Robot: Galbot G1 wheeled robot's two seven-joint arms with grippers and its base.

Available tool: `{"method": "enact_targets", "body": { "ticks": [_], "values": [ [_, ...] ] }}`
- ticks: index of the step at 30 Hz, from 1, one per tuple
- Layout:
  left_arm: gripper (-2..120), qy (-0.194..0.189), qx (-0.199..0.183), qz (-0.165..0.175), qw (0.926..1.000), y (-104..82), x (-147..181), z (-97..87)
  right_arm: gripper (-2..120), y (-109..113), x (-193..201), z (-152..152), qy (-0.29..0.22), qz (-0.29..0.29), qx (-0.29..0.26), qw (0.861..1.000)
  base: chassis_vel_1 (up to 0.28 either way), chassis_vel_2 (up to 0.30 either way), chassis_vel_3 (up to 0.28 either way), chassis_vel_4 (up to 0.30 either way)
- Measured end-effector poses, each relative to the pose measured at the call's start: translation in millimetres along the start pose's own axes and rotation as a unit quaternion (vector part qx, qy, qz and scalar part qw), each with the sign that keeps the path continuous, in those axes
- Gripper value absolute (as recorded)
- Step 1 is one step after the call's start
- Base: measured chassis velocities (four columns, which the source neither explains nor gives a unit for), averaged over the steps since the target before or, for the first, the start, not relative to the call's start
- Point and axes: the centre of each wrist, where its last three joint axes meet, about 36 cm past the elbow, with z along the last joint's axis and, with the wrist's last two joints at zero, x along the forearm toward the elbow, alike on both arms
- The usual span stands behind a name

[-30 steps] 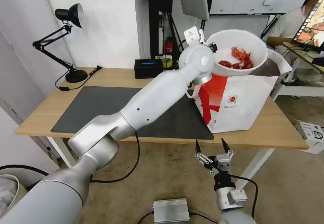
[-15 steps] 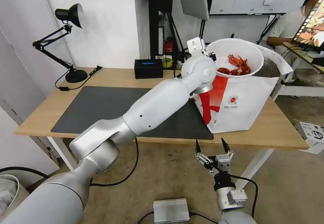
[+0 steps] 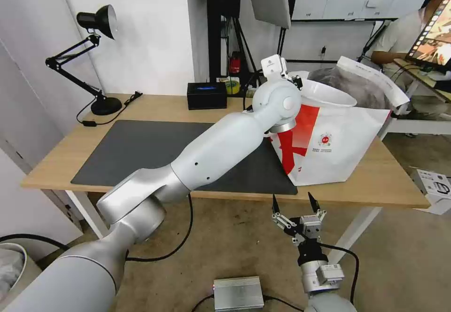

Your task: Pick up the trash from the table and place it into the takeout bag.

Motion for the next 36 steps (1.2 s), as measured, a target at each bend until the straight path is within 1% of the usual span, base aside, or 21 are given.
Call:
{"method": "enact_targets", "body": {
  "ticks": [2, 3, 6, 7, 10, 11, 13, 21, 32, 35, 36],
  "values": [
    [67, 0.001, 0.0, 0.002, 1.0, 0.2, 0.0, 1.2, 100, 0.0, 0.0, 0.0, 0.0, 0.0, 0.0, 1.0, 0.0, 0.0, 0.0, 0.0],
    [67, 0.001, 0.0, 0.002, 1.0, 0.2, 0.0, 1.2, 100, 0.0, 0.0, 0.0, 0.0, 0.0, 0.0, 1.0, 0.0, 0.0, 0.0, 0.0],
    [80, 0.001, -0.001, 0.006, 1.0, 0.4, 0.2, 2.6, 100, 0.0, 0.0, 0.0, 0.0, 0.0, 0.0, 1.0, 0.0, 0.0, 0.0, 0.0],
    [80, 0.001, -0.001, 0.006, 1.0, 0.4, 0.2, 2.6, 100, 0.0, 0.0, 0.0, 0.0, 0.0, 0.0, 1.0, 0.0, 0.0, 0.0, 0.0],
    [95, 0.0, -0.001, 0.011, 0.9999, 0.1, 0.7, 2.5, 100, 0.0, 0.0, 0.0, 0.0, 0.0, 0.0, 1.0, 0.0, 0.0, 0.0, 0.0],
    [95, 0.0, -0.001, 0.011, 0.9999, 0.1, 0.7, 2.5, 100, 0.0, 0.0, 0.0, 0.0, 0.0, 0.0, 1.0, 0.0, 0.0, 0.0, 0.0],
    [99, -0.001, -0.001, 0.013, 0.9999, -0.2, 1.3, 1.6, 100, 0.0, 0.0, 0.0, 0.0, 0.0, 0.0, 1.0, 0.0, 0.0, 0.0, 0.0],
    [100, -0.005, -0.001, 0.023, 0.9997, -2.0, 3.5, -2.9, 100, 0.0, 0.0, 0.0, 0.0, 0.0, 0.0, 1.0, 0.0, 0.0, 0.0, 0.0],
    [100, -0.01, -0.013, 0.032, 0.9993, 0.0, 1.9, 0.2, 100, 0.0, 0.0, 0.0, 0.0, 0.0, 0.0, 1.0, 0.0, 0.0, 0.0, 0.0],
    [100, -0.012, -0.015, 0.039, 0.9991, 0.1, 2.2, 1.3, 100, 0.0, 0.0, 0.0, 0.0, 0.0, 0.0, 1.0, 0.0, 0.0, 0.0, 0.0],
    [100, -0.012, -0.016, 0.05, 0.9986, -1.1, 3.8, 1.3, 100, 0.0, 0.0, 0.0, 0.0, 0.0, 0.0, 1.0, 0.0, 0.0, 0.0, 0.0]
  ]
}}
